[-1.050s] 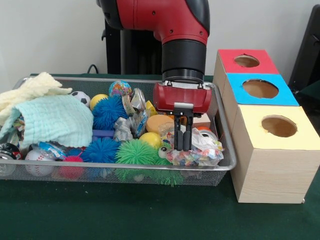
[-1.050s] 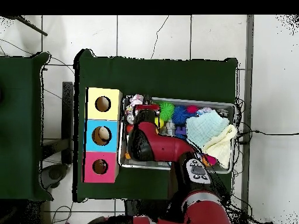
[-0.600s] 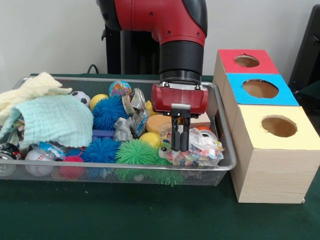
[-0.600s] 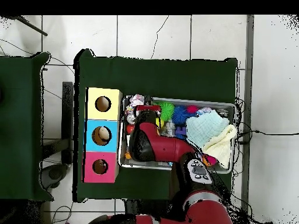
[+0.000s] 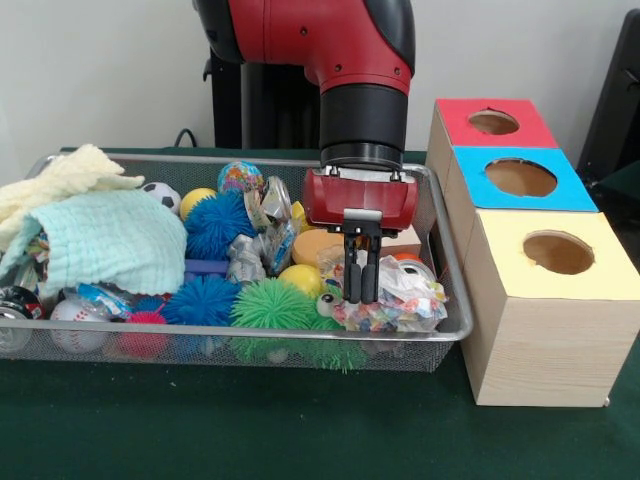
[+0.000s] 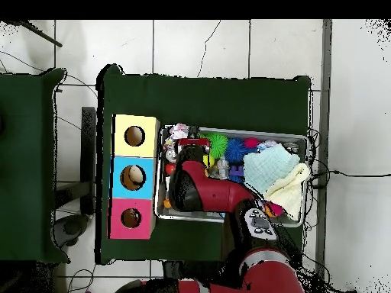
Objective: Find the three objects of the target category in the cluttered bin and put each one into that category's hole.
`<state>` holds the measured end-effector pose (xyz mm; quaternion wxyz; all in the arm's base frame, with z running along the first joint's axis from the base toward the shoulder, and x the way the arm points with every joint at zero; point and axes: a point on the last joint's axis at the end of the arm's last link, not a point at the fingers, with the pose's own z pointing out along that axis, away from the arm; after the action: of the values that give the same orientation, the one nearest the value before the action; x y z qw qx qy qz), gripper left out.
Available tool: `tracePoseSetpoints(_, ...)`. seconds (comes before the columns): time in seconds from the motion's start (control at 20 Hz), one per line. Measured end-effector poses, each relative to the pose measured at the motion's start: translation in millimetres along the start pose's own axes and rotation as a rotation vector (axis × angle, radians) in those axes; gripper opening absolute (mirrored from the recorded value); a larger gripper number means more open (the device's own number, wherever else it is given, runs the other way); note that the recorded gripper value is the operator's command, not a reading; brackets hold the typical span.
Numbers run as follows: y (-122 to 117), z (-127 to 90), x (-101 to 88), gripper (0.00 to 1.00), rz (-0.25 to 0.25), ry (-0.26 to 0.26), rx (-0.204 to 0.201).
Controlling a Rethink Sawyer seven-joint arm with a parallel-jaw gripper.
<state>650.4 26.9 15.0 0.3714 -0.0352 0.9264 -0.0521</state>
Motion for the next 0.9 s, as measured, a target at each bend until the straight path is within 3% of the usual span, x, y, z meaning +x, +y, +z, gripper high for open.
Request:
tracePoseSetpoints(0.35, 1.8, -0.2, 0.0, 0.0, -0.002, 0.0, -0.002)
tracePoseSetpoints(0.4, 2.9, -0.3, -0.1, 1.0, -0.003, 0.0, -0.003)
tracePoseSetpoints(0.9, 8.3, -2.1, -2.0, 1.0, -0.01, -0.004, -0.009)
